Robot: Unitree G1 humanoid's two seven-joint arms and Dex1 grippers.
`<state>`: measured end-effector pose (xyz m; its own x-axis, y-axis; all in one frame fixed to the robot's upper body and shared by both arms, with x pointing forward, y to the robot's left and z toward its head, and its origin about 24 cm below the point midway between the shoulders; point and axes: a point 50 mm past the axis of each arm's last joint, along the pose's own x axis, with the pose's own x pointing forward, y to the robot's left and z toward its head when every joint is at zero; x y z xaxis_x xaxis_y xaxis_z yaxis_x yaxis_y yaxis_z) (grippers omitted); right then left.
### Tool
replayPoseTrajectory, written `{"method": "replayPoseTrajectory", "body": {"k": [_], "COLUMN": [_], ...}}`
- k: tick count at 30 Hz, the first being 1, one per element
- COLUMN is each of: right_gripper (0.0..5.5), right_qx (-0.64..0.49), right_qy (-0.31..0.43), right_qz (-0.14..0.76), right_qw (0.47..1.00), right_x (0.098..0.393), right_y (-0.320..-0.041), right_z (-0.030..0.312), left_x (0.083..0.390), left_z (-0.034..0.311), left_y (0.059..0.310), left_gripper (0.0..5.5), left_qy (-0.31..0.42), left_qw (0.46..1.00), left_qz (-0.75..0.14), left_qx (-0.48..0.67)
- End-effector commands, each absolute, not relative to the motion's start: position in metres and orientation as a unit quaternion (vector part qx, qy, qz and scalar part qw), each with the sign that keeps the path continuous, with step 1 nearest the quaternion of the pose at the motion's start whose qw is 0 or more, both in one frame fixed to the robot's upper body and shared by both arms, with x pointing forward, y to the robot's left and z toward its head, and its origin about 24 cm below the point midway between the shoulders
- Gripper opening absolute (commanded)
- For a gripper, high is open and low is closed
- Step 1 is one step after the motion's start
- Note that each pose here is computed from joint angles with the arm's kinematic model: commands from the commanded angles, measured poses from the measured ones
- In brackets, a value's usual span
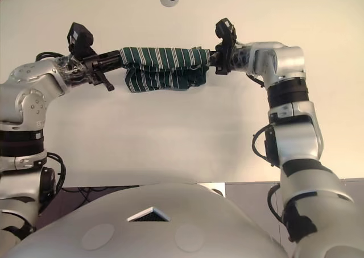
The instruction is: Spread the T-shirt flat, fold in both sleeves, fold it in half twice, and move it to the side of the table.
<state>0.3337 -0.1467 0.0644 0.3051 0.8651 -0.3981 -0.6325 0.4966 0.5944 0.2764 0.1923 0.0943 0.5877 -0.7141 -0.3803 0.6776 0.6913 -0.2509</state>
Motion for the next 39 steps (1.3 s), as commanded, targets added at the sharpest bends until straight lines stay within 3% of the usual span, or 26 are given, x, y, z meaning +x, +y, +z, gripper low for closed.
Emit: {"method": "replayPoseTrajectory", "body": {"k": [1, 5, 10, 14, 16, 19, 23, 27, 29, 31, 35, 36, 39], "right_gripper": [0.5, 1.13, 1.18, 1.18, 1.18, 1.21, 0.67, 0.04, 0.04, 0.04, 0.04, 0.04, 0.04], "right_qx": [0.196, 0.263, 0.326, 0.268, 0.213, 0.159, 0.136, 0.112, 0.061, -0.016, -0.069, -0.064, -0.036], "right_qy": [0.375, 0.373, 0.353, 0.301, 0.257, 0.211, 0.203, 0.242, 0.261, 0.255, 0.178, 0.144, 0.078], "right_qz": [0.448, 0.399, 0.269, 0.236, 0.268, 0.366, 0.458, 0.428, 0.378, 0.298, 0.164, 0.17, 0.285], "right_qw": [0.787, 0.796, 0.835, 0.884, 0.904, 0.892, 0.855, 0.864, 0.886, 0.92, 0.968, 0.973, 0.955], "right_x": [0.344, 0.356, 0.37, 0.378, 0.381, 0.376, 0.358, 0.349, 0.35, 0.359, 0.382, 0.387, 0.384], "right_y": [-0.137, -0.128, -0.141, -0.151, -0.149, -0.127, -0.085, -0.065, -0.08, -0.114, -0.154, -0.149, -0.097], "right_z": [0.07, 0.075, 0.07, 0.07, 0.076, 0.083, 0.078, 0.048, 0.034, 0.03, 0.057, 0.068, 0.084], "left_x": [0.289, 0.301, 0.312, 0.313, 0.311, 0.299, 0.282, 0.277, 0.274, 0.268, 0.266, 0.269, 0.278], "left_z": [0.085, 0.079, 0.077, 0.084, 0.092, 0.1, 0.084, 0.041, 0.026, 0.016, 0.015, 0.021, 0.047], "left_y": [0.189, 0.193, 0.206, 0.225, 0.225, 0.205, 0.174, 0.169, 0.173, 0.178, 0.184, 0.184, 0.186], "left_gripper": [0.32, 0.78, 0.78, 0.78, 0.78, 0.61, 0.12, 0.0, 0.0, 0.0, 0.0, 0.0, 0.0], "left_qy": [0.25, 0.253, 0.248, 0.2, 0.162, 0.129, 0.157, 0.245, 0.276, 0.299, 0.285, 0.261, 0.188], "left_qw": [0.9, 0.917, 0.929, 0.954, 0.964, 0.956, 0.929, 0.909, 0.902, 0.896, 0.905, 0.914, 0.938], "left_qz": [-0.352, -0.292, -0.218, -0.171, -0.177, -0.253, -0.336, -0.335, -0.326, -0.32, -0.304, -0.3, -0.288], "left_qx": [-0.062, -0.102, -0.165, -0.146, -0.118, -0.072, -0.019, 0.044, 0.058, 0.072, 0.081, 0.076, 0.052]}}
